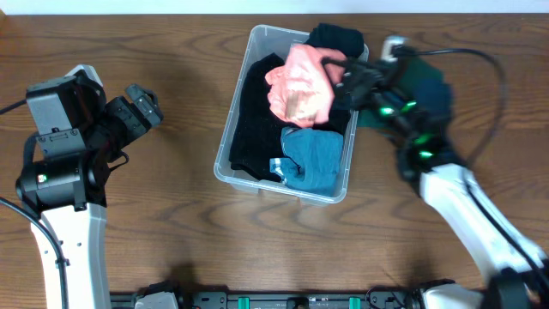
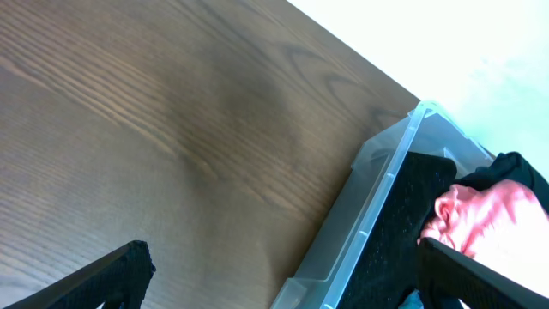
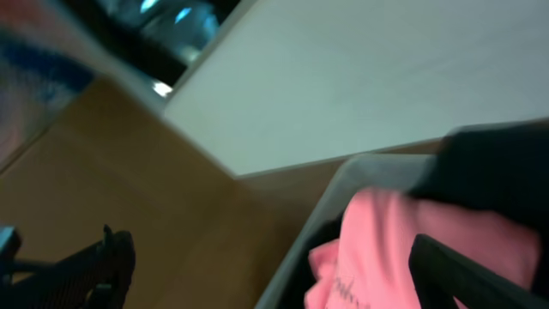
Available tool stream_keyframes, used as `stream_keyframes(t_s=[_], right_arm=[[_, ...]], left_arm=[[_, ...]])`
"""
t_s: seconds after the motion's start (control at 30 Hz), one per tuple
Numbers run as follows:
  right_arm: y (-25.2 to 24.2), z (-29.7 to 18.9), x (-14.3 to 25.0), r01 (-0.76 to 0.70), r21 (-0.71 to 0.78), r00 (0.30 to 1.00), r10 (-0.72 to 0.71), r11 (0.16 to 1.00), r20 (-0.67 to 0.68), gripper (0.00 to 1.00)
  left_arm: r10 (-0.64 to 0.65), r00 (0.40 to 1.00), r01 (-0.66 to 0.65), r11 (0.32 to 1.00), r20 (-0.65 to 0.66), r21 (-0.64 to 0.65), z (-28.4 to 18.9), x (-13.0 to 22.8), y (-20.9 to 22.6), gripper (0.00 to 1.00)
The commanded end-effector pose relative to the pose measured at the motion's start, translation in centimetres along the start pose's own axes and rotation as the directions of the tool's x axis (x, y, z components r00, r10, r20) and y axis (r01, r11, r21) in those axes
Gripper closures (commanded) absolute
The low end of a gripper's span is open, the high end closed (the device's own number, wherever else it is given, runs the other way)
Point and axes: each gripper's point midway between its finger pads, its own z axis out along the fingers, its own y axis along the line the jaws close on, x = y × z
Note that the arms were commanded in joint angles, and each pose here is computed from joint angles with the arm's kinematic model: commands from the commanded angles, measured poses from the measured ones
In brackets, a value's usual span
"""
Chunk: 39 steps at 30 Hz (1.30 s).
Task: Pack container
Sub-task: 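Carry the pink shirt into the container and release it, then move the right gripper to the green cloth and grasp it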
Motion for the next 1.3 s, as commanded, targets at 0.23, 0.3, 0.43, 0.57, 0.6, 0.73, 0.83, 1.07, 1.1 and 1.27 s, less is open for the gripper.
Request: stream_keyframes(t_s=[0.23, 0.3, 0.43, 0.57, 0.6, 0.73, 0.83, 1.07, 1.1, 1.27], right_arm=[[-15.4, -11.6, -5.7, 0.066, 0.613, 0.992, -0.118, 0.787, 0.045, 0.01], [-17.9, -12.7, -5.3, 0.058, 0.658, 0.995, -0.095, 0.751, 0.021, 0.01], [-22.5, -13.6, -4.0, 0.069, 0.712, 0.997, -0.063, 0.698, -0.035, 0.04], [-27.3, -13.6, -2.2, 0.043, 0.734, 0.998, -0.003, 0.677, -0.056, 0.01], [-28.0, -13.3, -1.6, 0.035, 0.726, 0.998, 0.015, 0.687, -0.063, 0.01], [-30.6, -12.5, 0.8, 0.008, 0.704, 0.993, 0.077, 0.71, -0.089, 0.01], [-32.1, -12.0, 2.7, -0.037, 0.694, 0.986, 0.14, 0.719, -0.093, 0.01], [-34.7, -11.3, 6.3, -0.17, 0.688, 0.956, 0.289, 0.706, -0.059, 0.01], [-34.9, -11.2, 6.8, -0.188, 0.685, 0.949, 0.309, 0.704, -0.057, 0.01], [-34.5, -9.9, 7.7, -0.215, 0.618, 0.939, 0.334, 0.756, -0.081, 0.1]], left_arm=[[0.004, 1.0, -0.004, 1.0, 0.015, -0.011, -0.2, -0.5, 0.2, 0.02], [0.004, 1.0, -0.004, 1.0, 0.015, -0.011, -0.2, -0.5, 0.2, 0.02], [0.004, 1.0, -0.004, 1.0, 0.015, -0.011, -0.2, -0.5, 0.2, 0.02], [0.004, 1.0, -0.004, 1.0, 0.015, -0.011, -0.2, -0.5, 0.2, 0.02], [0.004, 1.0, -0.004, 1.0, 0.015, -0.011, -0.2, -0.5, 0.2, 0.02], [0.004, 1.0, -0.004, 1.0, 0.015, -0.011, -0.2, -0.5, 0.2, 0.02], [0.004, 1.0, -0.004, 1.0, 0.015, -0.011, -0.2, -0.5, 0.2, 0.02], [0.004, 1.0, -0.004, 1.0, 0.015, -0.011, -0.2, -0.5, 0.2, 0.02], [0.004, 1.0, -0.004, 1.0, 0.015, -0.011, -0.2, -0.5, 0.2, 0.02], [0.004, 1.0, -0.004, 1.0, 0.015, -0.011, -0.2, -0.5, 0.2, 0.02]])
